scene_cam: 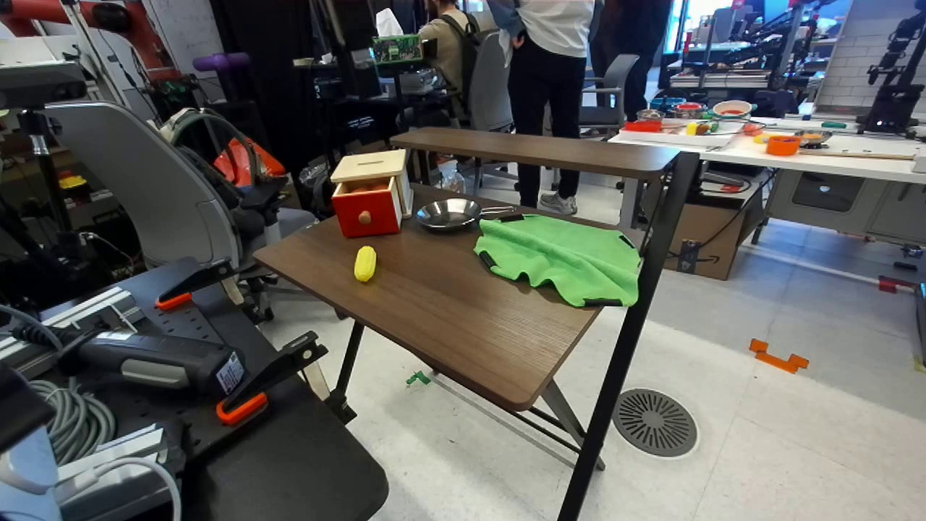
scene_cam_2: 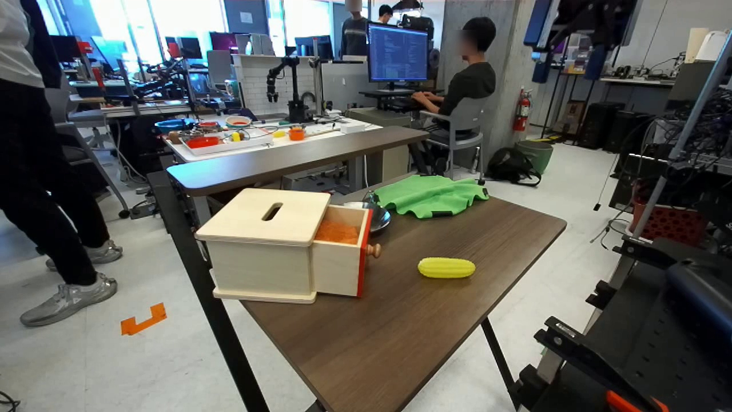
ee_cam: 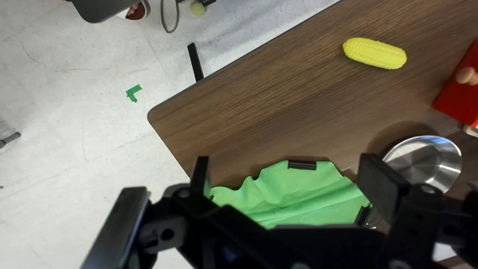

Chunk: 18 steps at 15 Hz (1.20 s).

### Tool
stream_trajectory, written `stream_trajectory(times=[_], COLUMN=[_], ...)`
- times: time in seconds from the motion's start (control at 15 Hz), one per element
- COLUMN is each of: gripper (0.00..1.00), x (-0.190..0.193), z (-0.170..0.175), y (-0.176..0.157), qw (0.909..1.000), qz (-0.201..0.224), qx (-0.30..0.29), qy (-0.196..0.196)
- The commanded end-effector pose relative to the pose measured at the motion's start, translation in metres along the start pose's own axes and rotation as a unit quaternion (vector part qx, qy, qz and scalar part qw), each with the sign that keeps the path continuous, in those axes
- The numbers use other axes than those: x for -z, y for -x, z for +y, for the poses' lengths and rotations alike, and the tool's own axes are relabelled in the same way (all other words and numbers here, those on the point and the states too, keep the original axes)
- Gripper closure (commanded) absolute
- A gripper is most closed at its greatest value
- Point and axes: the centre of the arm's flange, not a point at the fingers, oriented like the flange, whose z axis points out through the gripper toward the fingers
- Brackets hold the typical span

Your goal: Move the cloth forward

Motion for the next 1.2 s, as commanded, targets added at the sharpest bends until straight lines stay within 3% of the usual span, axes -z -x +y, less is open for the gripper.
stream_trajectory(times=[0.0,0.2,0.53,0.87,1.13], gripper=[0.00,0.00,0.00,0.00,0.00], x=[-0.033,-0.064,-0.117,-0.165,-0.195], z=[-0.007,-0.012,-0.025,-0.026,-0.022], y=[-0.071,-0.115,-0.176,-0.220,-0.247], qw=[0.9999,0.9997,0.9984,0.9951,0.9937], qz=[0.000,0.012,0.030,0.038,0.040], qx=[0.012,0.019,0.026,0.046,0.069], qy=[-0.002,-0.003,-0.039,-0.079,-0.079])
